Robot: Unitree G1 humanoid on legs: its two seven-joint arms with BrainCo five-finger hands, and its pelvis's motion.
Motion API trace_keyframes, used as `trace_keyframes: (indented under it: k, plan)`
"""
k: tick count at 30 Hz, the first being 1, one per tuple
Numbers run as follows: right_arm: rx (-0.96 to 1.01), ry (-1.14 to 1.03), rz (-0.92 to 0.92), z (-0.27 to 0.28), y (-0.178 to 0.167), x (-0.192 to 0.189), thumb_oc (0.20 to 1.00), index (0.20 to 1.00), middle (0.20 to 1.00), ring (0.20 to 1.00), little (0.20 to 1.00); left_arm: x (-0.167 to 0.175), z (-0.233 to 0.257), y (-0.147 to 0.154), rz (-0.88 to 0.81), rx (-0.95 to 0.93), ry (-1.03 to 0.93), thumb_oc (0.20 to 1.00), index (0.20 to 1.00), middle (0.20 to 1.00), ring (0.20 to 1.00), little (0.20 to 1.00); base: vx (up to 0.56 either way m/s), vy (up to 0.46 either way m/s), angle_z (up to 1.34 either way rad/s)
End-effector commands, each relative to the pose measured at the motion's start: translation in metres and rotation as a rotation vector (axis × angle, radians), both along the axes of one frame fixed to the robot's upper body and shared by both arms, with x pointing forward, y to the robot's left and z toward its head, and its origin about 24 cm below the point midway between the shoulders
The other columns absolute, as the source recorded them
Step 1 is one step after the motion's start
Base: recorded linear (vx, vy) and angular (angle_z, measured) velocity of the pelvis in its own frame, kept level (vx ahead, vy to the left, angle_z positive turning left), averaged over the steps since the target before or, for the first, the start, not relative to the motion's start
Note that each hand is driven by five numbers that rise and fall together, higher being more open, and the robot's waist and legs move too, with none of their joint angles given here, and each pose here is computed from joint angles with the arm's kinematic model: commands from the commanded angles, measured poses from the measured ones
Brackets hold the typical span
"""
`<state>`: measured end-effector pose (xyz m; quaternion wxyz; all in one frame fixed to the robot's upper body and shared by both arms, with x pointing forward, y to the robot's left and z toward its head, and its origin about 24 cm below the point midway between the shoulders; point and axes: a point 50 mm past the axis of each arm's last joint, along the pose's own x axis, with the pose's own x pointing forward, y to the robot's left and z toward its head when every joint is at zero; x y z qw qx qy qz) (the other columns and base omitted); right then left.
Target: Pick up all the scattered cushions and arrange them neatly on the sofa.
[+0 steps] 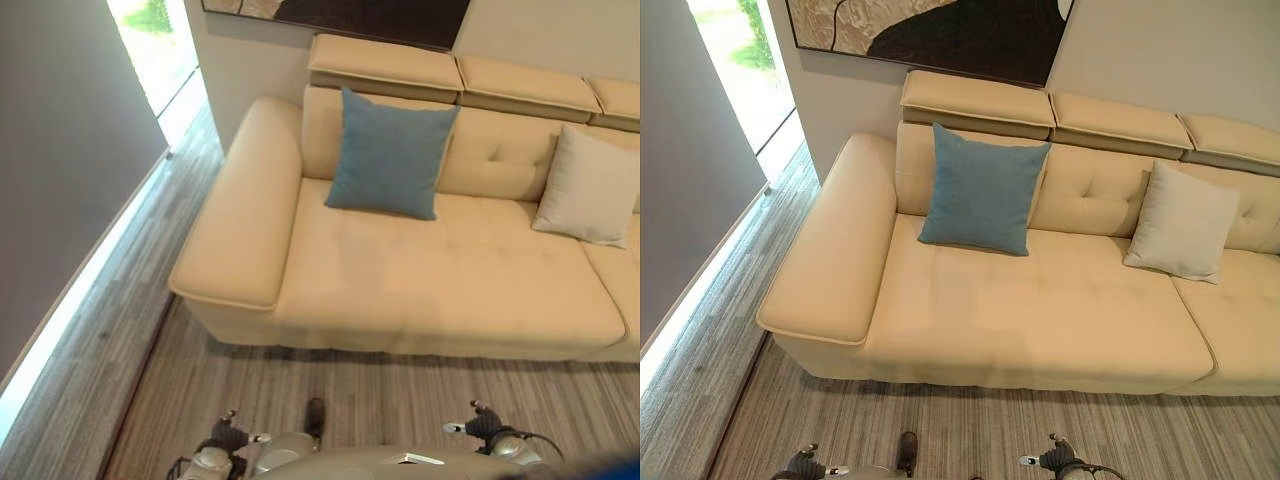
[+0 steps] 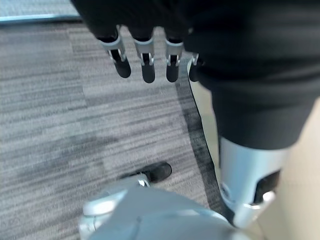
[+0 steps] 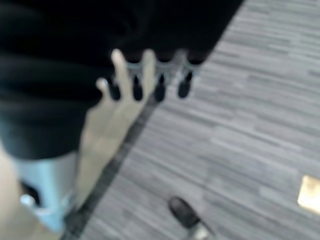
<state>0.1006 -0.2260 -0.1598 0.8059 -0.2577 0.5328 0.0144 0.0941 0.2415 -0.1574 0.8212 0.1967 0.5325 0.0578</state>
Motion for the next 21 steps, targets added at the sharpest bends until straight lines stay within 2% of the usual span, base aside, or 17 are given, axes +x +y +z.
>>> trace_keyframes:
  k: [1,21]
  plan:
    - [-0.055,-0.055,0.035,0.009,-0.015,0.018,1.000,1.000,1.000,1.000,1.000,0.022,0.005,-0.004,-0.048,0.008,-0.054,1.000,1.000,1.000,1.000,1.000,0.00,-0.055,-0.31]
    - [-0.073,-0.021,0.011,0.007,-0.021,0.006,1.000,1.000,1.000,1.000,1.000,0.019,0.000,-0.020,-0.098,-0.025,-0.030,1.000,1.000,1.000,1.000,1.000,0.01,-0.028,-0.02]
